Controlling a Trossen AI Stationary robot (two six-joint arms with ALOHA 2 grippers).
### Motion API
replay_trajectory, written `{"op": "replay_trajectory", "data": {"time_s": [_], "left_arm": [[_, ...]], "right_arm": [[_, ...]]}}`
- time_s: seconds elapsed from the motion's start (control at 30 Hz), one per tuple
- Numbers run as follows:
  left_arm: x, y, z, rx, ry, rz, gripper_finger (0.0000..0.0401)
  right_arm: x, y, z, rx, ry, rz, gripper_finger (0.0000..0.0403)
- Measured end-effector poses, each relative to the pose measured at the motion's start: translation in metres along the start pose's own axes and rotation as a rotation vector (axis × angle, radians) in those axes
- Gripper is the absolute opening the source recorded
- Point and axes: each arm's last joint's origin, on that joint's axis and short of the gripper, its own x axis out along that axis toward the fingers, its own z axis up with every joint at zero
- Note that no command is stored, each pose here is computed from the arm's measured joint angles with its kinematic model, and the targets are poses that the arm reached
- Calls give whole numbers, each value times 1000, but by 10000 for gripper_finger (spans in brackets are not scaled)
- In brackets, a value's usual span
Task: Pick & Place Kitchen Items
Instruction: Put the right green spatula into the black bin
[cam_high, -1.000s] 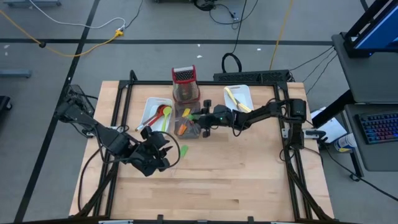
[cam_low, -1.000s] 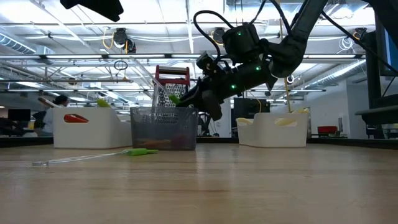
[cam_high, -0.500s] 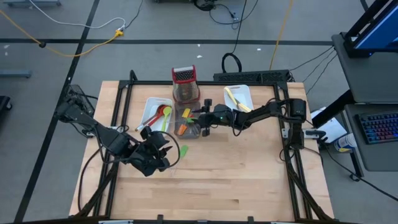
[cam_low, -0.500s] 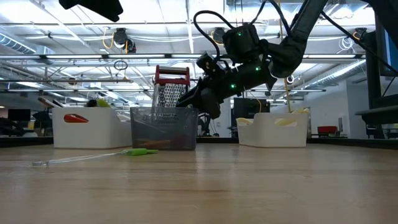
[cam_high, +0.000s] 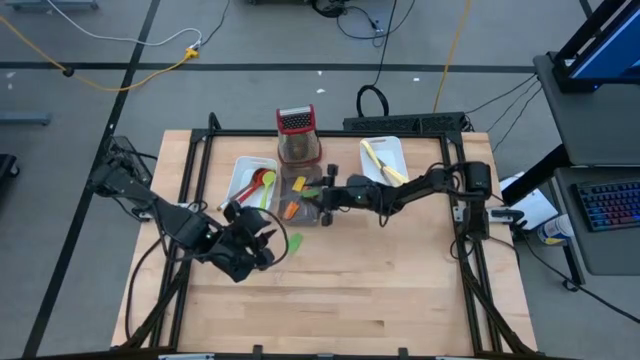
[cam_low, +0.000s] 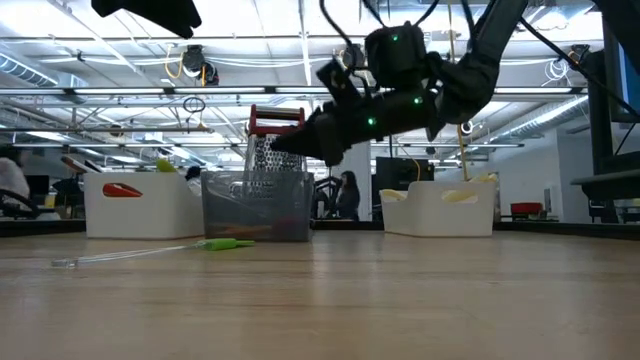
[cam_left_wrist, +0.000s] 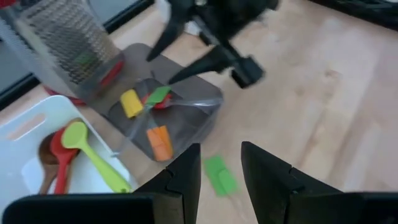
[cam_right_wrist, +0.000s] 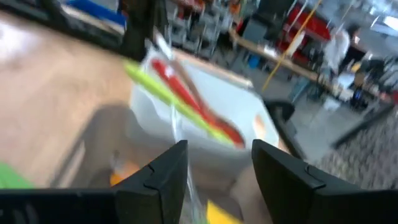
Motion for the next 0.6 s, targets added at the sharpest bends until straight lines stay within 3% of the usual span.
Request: {"op": "replay_trajectory", "data": {"time_s": [0.37, 0.6], "left_arm": [[24, 16, 13, -105, 42, 114, 118], [51, 29, 14, -157, 112, 172, 118]], "right_arm": [[-7, 48, 25, -170, 5, -91, 169], [-21, 96, 39, -194, 48, -33, 169]]}}
